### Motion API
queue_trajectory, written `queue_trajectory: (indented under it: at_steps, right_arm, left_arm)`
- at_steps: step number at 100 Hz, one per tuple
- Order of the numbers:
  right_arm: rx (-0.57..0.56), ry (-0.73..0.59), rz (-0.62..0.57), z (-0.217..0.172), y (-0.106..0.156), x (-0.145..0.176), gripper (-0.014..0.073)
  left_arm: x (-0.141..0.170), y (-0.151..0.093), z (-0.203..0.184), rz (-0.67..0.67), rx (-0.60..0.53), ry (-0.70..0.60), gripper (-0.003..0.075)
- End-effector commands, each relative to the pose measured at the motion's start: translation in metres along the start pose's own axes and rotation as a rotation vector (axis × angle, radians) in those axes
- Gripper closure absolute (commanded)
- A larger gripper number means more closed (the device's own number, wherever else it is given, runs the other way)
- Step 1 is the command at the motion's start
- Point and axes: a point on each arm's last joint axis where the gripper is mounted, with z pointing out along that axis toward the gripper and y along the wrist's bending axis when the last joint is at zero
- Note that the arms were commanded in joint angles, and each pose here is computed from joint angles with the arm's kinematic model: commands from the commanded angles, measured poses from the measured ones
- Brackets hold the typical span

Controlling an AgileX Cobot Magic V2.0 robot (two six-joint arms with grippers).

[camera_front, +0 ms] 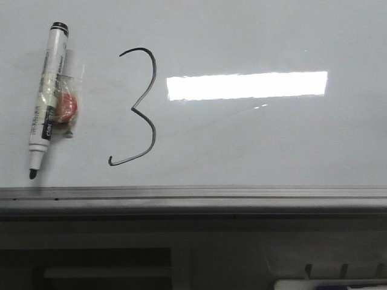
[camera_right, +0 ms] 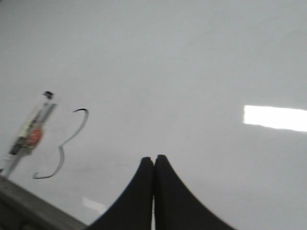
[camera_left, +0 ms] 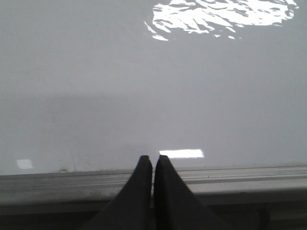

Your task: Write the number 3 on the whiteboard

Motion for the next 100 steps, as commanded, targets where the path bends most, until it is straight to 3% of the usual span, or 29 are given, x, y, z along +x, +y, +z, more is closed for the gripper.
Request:
queue_trajectory:
  at_steps: [1, 26, 44, 55, 71, 86, 100]
  right_arm:
    - [0.140, -0.072, -0.052, 0.000, -0.008, -0.014, 0.0657]
    - [0.393, -0.024, -0.140, -0.004, -0.021, -0.012, 0.0657]
    - [0.519, 0.151, -0.124, -0.007, -0.028, 0.004, 0.0657]
    - [0.562, 0.212, -0.075, -0.010, -0.030, 0.019, 0.0657]
    - [0.588, 0.198, -0.001, -0.015, -0.029, 0.050, 0.0657]
    - [0.585, 0.414, 0.024, -0.020, -0.027, 0.067, 0.0657]
    - [0.585, 0.412, 0.022, -0.020, -0.027, 0.067, 0.0657]
  left_arm:
    - [-0.002, 0.000, -0.001, -0.011, -0.001, -0.066, 0.0741]
    - [-0.002, 0.000, -0.001, -0.011, -0.001, -0.066, 0.0741]
    - [-0.002, 0.000, -0.001, -0.011, -0.001, -0.066, 0.0741]
    - [-0.002, 0.000, -0.001, -0.011, -0.001, -0.066, 0.0741]
    - [-0.002, 0.000, -0.001, -0.011, -0.001, -0.066, 0.0741]
    - [-0.002, 0.000, -0.001, -0.013, -0.001, -0.066, 0.0741]
    - [-0.002, 0.000, -0.001, -0.013, -0.001, -0.066, 0.0741]
